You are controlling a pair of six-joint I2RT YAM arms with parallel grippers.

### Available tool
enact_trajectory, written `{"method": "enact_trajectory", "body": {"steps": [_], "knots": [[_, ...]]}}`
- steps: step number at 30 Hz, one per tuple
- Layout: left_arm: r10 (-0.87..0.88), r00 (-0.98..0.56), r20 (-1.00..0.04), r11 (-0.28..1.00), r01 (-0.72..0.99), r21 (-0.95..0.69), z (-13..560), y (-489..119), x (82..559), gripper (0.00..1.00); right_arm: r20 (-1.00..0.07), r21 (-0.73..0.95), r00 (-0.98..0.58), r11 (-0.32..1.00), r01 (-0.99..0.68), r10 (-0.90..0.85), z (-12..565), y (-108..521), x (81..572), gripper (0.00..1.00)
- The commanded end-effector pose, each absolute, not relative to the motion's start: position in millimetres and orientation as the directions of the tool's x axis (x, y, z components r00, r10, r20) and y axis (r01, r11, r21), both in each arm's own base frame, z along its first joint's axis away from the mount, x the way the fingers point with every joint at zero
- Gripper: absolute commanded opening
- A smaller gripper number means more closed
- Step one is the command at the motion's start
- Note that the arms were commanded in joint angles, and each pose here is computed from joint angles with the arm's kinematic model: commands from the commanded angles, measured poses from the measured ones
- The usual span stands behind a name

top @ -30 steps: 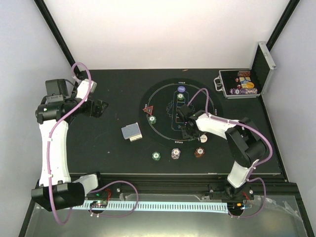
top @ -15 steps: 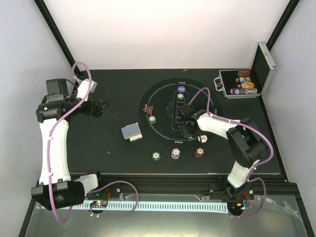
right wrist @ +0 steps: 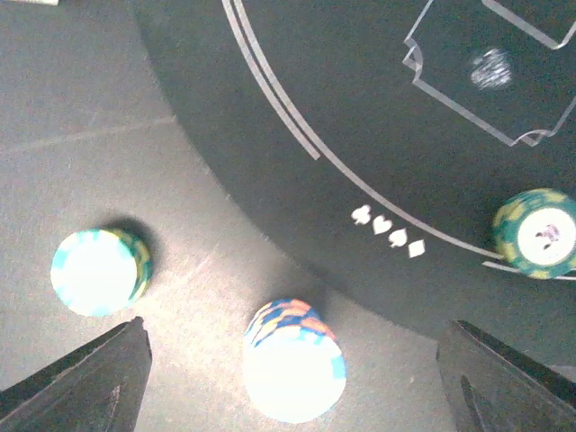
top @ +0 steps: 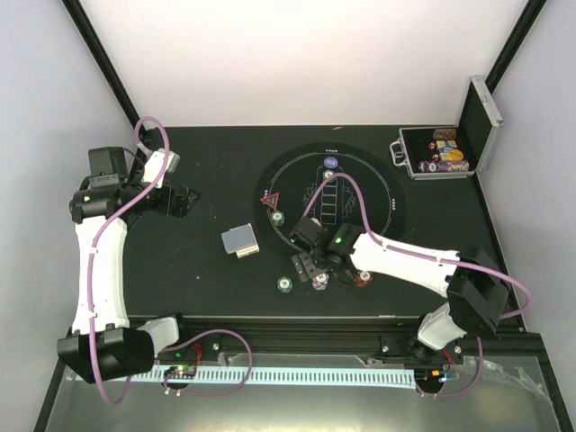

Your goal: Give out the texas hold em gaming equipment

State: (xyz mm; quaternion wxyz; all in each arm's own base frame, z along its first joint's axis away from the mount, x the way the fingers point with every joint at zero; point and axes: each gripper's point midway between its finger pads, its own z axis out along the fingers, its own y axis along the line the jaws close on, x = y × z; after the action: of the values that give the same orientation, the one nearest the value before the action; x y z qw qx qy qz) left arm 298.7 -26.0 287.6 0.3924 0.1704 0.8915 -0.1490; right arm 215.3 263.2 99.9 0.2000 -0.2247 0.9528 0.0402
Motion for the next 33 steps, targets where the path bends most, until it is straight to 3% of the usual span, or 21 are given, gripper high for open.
{"method": "enact_trajectory", "body": {"steps": [1, 5, 20, 33], "knots": [[0.192, -0.605, -0.773, 0.887, 0.445, -0.127, 294.8, -28.8, 298.0, 0.99, -0.326, -0.016, -0.848, 0.900, -0.436, -0.417, 82.1, 262.1, 192.7, 0.90], [0.191, -0.604, -0.774, 0.886, 0.445, -0.128, 296.1, -29.1, 297.3, 0.99, -0.300, -0.008, -0.855, 0.897, -0.442, -0.424, 68.5, 262.9, 187.0, 0.86], [0.190, -0.602, -0.775, 0.889, 0.440, -0.124, 298.3, -28.0, 297.7, 0.99, -0.256, -0.032, -0.863, 0.896, -0.443, -0.436, 42.6, 254.4, 181.4, 0.60], [0.192, -0.603, -0.774, 0.891, 0.439, -0.120, 298.2, -27.7, 297.6, 0.99, -0.280, -0.031, -0.856, 0.895, -0.445, -0.435, 53.1, 258.7, 186.0, 0.26]]}}
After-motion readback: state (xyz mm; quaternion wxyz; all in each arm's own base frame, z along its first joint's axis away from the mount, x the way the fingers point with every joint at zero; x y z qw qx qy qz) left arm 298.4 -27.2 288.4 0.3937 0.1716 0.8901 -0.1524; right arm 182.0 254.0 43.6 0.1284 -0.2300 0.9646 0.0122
